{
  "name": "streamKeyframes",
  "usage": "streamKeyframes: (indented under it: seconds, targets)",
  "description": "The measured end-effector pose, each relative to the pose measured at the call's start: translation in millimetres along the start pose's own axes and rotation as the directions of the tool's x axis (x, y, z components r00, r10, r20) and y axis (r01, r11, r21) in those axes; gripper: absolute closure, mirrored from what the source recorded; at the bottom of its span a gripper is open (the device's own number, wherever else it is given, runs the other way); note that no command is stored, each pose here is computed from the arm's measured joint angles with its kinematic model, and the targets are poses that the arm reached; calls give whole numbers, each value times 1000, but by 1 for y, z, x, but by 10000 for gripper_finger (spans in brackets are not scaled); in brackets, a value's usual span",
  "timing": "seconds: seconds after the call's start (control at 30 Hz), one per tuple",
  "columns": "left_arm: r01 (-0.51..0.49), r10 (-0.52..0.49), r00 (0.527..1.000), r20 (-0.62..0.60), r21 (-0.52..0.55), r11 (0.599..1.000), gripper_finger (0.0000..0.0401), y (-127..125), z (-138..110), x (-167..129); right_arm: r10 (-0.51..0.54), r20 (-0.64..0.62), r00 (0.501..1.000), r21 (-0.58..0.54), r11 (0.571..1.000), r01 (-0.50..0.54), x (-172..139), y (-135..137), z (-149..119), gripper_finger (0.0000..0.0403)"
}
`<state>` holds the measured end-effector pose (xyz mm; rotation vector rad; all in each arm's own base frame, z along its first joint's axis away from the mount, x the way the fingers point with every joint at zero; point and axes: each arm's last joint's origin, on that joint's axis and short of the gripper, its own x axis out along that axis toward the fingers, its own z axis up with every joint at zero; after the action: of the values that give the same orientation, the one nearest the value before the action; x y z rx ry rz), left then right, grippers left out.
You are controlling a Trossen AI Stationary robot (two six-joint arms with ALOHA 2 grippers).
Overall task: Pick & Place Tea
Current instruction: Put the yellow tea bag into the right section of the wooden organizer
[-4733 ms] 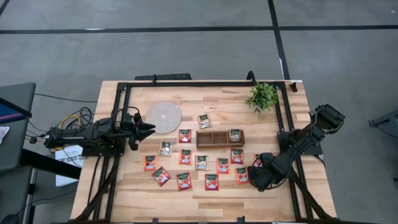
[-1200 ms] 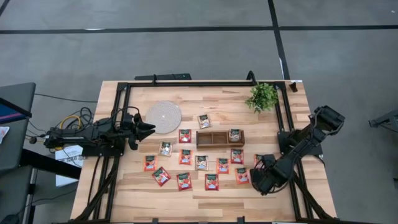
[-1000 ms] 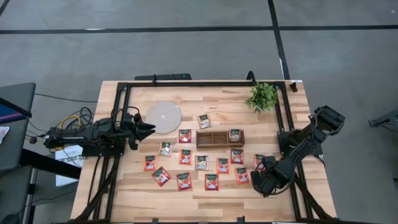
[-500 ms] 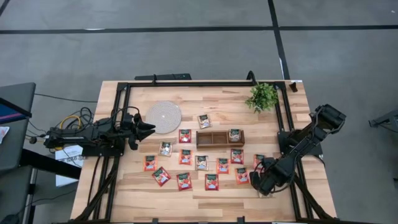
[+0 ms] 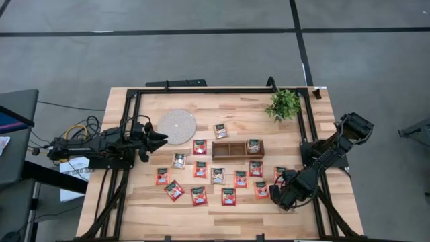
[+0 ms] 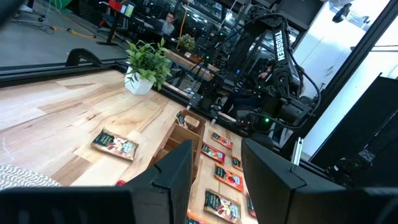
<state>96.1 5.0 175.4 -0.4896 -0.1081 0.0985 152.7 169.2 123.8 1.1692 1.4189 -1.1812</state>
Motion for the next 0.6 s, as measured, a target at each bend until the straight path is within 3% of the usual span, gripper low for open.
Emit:
streamKeyframes:
  seconds: [0.23, 0.6]
  targets:
    - [0, 0, 1000, 0, 0, 1000, 272, 0, 0, 0, -9, 8, 1000, 1, 1000, 9, 0, -1, 1, 400]
    - [0, 0, 1000, 0, 0, 1000, 272, 0, 0, 0, -30, 42, 999, -1, 1000, 30, -2, -2, 2, 402]
